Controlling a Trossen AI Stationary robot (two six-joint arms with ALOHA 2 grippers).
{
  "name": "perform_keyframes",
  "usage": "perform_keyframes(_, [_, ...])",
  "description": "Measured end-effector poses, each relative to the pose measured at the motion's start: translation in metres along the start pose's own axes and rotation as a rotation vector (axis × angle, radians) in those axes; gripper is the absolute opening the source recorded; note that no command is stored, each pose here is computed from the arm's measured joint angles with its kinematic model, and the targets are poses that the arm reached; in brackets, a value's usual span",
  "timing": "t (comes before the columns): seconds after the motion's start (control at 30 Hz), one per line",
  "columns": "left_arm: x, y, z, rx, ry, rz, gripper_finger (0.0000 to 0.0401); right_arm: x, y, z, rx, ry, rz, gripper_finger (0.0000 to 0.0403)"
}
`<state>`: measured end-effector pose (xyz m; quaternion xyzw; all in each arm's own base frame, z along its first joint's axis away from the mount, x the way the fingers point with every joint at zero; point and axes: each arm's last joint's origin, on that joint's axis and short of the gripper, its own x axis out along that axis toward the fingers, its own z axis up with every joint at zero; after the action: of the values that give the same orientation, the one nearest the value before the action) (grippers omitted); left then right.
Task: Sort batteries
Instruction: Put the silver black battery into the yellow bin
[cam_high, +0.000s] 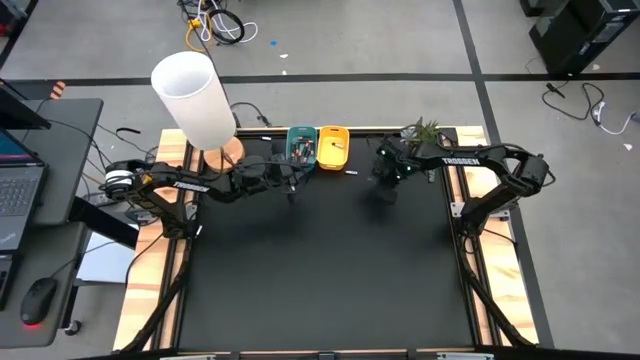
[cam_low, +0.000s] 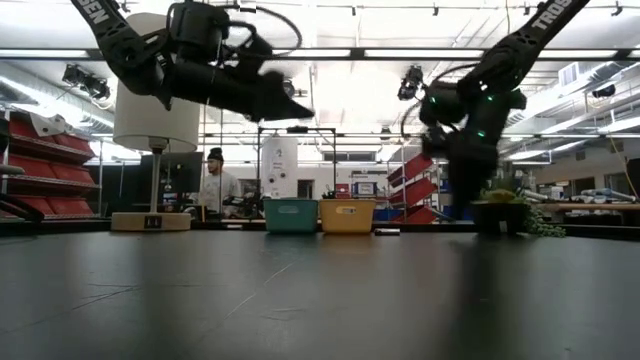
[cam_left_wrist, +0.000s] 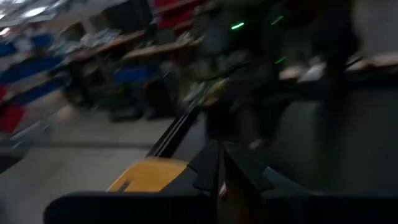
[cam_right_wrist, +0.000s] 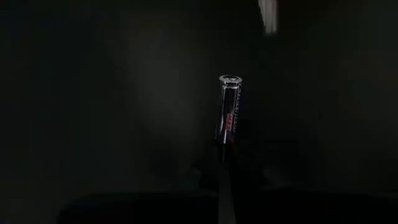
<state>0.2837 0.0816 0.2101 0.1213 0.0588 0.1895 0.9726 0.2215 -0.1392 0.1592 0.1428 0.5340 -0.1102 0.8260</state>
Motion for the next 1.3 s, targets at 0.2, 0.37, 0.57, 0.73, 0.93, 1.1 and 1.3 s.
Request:
perform_keyframes(0.2, [0.000, 0.003, 0.007, -0.073, -0.081, -0.014, 0.0070, -0.008, 0.007, 0.032, -0.038, -0.331, 0.040, 0.0009])
perform_keyframes(0.37, [0.000, 0.007, 0.009, -0.161, -0.123, -0.075, 0.0139, -0.015, 0.024, 0.054, -0.136, -0.547, 0.048, 0.0009])
perform_keyframes(0.57, [0.001, 0.014, 0.008, -0.189, -0.135, -0.094, 0.0222, -0.023, 0.046, 0.070, -0.228, -0.741, 0.073, 0.0009])
perform_keyframes(0.73, [0.001, 0.016, 0.008, -0.187, -0.145, -0.145, 0.0248, -0.029, 0.058, 0.077, -0.273, -0.836, 0.091, 0.0009])
perform_keyframes(0.93, [0.000, 0.019, 0.010, -0.207, -0.181, -0.162, 0.0240, -0.033, 0.068, 0.081, -0.304, -0.903, 0.108, 0.0009])
perform_keyframes(1.1, [0.009, 0.017, 0.004, -0.225, -0.264, -0.187, 0.0222, -0.033, 0.073, 0.083, -0.325, -0.932, 0.114, 0.0009])
perform_keyframes(1.3, [0.033, 0.015, -0.008, -0.264, -0.287, -0.263, 0.0207, -0.032, 0.070, 0.084, -0.309, -0.939, 0.072, 0.0009])
